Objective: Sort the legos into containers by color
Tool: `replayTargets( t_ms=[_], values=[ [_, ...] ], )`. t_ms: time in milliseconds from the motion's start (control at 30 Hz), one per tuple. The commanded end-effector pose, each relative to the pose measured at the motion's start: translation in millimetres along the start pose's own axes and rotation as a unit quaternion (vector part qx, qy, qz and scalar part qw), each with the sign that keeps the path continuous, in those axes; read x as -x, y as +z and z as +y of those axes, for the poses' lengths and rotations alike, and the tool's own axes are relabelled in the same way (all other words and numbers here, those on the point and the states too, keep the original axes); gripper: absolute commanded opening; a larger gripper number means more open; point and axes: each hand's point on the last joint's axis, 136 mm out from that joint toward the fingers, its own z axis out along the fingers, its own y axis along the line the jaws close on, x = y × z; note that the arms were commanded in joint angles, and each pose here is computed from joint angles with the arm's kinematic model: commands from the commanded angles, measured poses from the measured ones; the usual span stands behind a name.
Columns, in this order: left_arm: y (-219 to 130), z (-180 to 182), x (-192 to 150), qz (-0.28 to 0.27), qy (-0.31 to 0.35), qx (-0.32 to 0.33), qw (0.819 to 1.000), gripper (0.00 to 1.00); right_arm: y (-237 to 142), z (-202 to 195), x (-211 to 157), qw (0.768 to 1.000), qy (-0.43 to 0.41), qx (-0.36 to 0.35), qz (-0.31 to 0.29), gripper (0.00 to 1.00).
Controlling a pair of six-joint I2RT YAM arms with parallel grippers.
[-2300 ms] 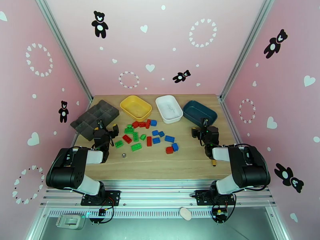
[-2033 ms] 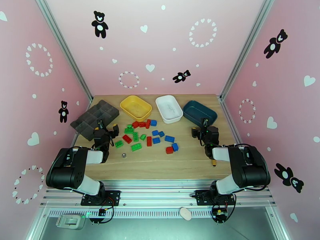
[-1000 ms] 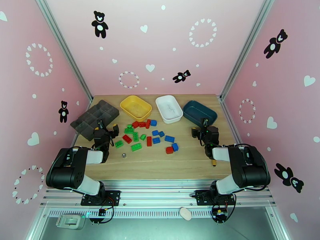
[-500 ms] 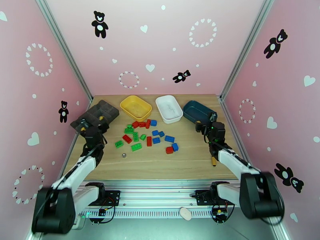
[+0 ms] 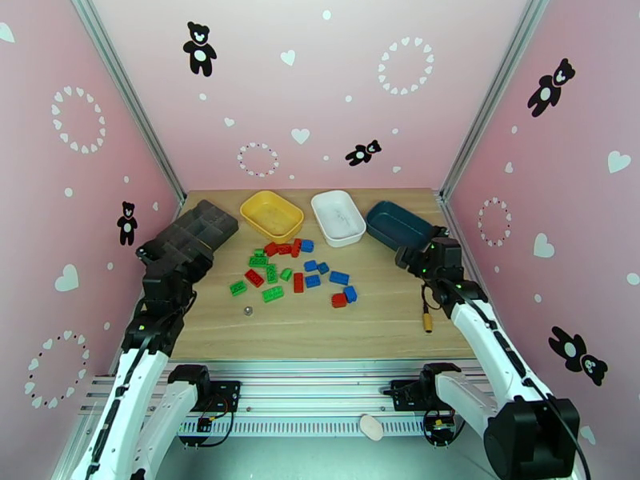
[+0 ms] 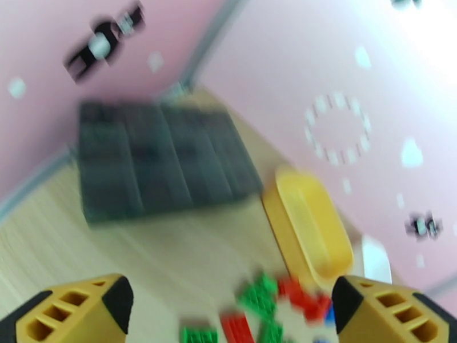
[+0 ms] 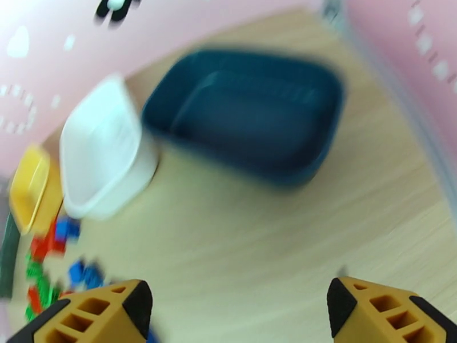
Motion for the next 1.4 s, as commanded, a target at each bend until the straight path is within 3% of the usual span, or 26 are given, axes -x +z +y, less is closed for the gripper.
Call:
replayTargets(
  t_ms=[0,167,433,1000,1367],
  values=[
    [-6.6,-7.7,-58.9,0.127,-0.002,-0.056,0.99,0.91,-1.9,24.2,-43.9,0.995,-0.012,0.044,0.092,0.86],
    [-1.9,-16.0,-103.3,0.193,-0.01,-0.084,0.977,0.9,4.3,43.4,-72.9,0.989,-0.065,0.035,0.129,0.88],
    [2.4,-42.1,-158.1,0.232,0.018,-0.102,0.967,0.96,28.5,72.9,-108.4,0.973,-0.134,0.019,0.189,0.86],
    [-0.5,-87.0,-205.2,0.258,0.073,-0.129,0.955,0.98,52.0,105.6,-137.1,0.955,-0.192,0.003,0.226,0.87],
    [3.3,-109.8,-221.9,0.274,0.088,-0.146,0.946,0.97,65.8,114.1,-135.3,0.953,-0.198,0.001,0.227,0.75]
  ],
)
